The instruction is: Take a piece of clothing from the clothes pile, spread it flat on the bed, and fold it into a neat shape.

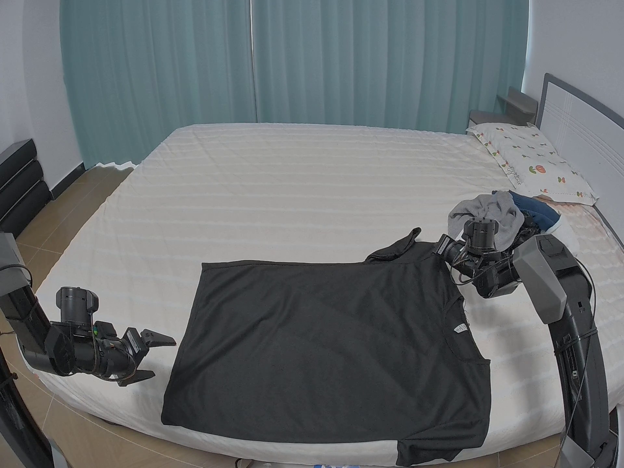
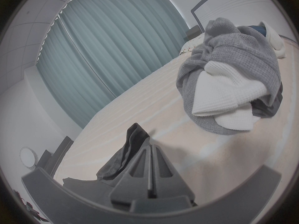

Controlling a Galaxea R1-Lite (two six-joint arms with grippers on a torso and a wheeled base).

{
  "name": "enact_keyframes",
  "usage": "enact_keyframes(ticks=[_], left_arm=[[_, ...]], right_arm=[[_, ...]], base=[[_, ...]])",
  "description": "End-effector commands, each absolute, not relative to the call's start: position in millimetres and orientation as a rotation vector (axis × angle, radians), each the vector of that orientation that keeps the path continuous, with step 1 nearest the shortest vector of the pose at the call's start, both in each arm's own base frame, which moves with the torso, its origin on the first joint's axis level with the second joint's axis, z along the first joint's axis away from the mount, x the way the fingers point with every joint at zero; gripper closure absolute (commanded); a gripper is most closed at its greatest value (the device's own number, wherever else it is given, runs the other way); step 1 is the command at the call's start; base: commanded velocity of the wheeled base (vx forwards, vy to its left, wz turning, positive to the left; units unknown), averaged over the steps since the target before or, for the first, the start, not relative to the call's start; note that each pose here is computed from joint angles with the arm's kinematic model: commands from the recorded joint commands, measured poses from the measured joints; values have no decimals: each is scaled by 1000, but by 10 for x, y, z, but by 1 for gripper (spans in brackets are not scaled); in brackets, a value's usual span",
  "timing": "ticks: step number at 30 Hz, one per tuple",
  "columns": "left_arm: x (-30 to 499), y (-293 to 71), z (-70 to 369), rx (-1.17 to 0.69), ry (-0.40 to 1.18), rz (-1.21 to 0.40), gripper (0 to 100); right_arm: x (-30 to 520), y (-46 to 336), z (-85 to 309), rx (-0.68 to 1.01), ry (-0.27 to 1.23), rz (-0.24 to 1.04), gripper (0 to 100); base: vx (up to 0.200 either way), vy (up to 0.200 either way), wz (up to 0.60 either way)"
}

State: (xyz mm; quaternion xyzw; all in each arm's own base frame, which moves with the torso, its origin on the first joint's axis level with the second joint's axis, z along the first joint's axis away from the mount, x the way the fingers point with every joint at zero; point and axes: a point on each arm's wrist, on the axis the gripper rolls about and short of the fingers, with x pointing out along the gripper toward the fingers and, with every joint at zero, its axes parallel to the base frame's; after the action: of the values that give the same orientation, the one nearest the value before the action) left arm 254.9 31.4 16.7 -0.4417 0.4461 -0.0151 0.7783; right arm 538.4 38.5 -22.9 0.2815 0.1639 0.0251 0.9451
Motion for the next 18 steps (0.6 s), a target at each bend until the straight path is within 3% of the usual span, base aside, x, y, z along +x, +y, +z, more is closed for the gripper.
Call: enact_keyframes(ticks=[1, 8, 18], left_arm=[[2551, 314, 169, -955, 964, -32, 0], [2550, 318, 169, -956, 963, -31, 0], [2550, 318, 169, -956, 963, -31, 0]], right_arm=[[5350, 379, -151, 572, 320, 57, 100], [5313, 376, -25, 578, 230, 80, 100], [5293, 350, -339, 565, 329, 45, 100]], base=[[0, 0, 0], [0, 0, 0], [0, 0, 0]])
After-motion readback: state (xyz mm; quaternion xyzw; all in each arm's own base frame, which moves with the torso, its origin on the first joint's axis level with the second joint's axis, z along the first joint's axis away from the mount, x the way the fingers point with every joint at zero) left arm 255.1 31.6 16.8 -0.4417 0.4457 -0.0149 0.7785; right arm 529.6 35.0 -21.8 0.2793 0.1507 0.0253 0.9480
